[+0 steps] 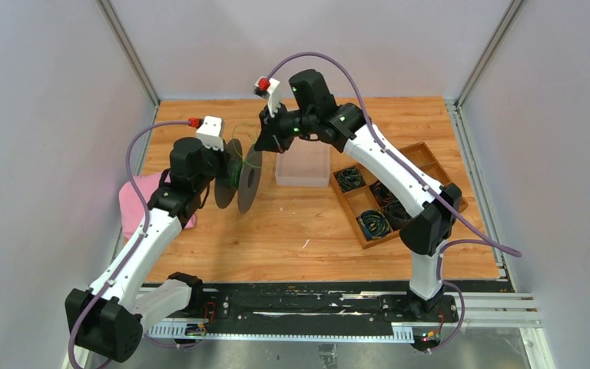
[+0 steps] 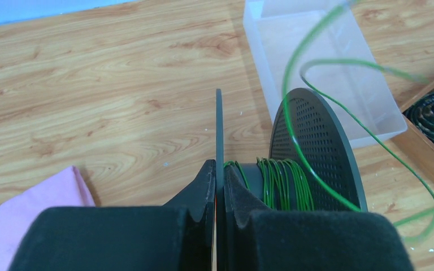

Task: Wrap the cables

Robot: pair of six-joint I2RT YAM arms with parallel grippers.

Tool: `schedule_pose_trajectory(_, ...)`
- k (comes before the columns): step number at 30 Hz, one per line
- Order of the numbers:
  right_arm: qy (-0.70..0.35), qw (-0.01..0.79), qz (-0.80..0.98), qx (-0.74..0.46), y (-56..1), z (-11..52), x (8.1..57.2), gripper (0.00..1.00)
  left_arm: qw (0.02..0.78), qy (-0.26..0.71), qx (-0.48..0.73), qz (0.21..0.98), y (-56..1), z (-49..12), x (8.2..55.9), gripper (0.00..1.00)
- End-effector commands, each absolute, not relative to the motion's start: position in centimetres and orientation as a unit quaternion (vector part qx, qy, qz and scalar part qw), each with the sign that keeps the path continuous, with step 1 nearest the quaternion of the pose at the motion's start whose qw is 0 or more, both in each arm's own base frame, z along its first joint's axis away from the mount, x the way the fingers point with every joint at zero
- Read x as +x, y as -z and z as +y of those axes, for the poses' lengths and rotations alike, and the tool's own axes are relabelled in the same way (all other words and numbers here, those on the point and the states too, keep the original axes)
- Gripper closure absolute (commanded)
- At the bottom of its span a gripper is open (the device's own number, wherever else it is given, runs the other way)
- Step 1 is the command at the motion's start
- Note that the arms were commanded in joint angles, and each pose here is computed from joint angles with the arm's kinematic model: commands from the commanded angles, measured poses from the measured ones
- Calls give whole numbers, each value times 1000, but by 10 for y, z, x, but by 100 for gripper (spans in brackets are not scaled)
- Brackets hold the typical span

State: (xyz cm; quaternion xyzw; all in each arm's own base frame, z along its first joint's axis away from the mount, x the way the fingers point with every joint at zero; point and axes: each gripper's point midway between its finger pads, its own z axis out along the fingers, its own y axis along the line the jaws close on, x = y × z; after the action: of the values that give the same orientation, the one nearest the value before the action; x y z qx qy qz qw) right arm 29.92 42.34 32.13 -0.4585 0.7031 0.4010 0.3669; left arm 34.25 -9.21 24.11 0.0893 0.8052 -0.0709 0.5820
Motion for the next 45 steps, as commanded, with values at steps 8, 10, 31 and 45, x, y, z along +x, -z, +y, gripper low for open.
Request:
schedule_pose_trajectory(8, -383, 406, 739, -376, -326, 403, 365, 99, 598, 118, 141, 780, -250, -115, 335, 100)
schedule_pose_trajectory(10, -381, 407, 744, -370, -323, 400, 372, 99, 597, 125, 146, 779, -250, -118, 334, 100)
schedule_pose_trajectory(31, -399, 312, 784, -360, -216, 360, 398, 88, 601, 137, 156, 772, -258, -123, 331, 100)
schedule_pose_trajectory(45, -398, 289, 760, -426, -185, 330, 363, 54, 597, 148, 165, 771, -275, -126, 327, 100)
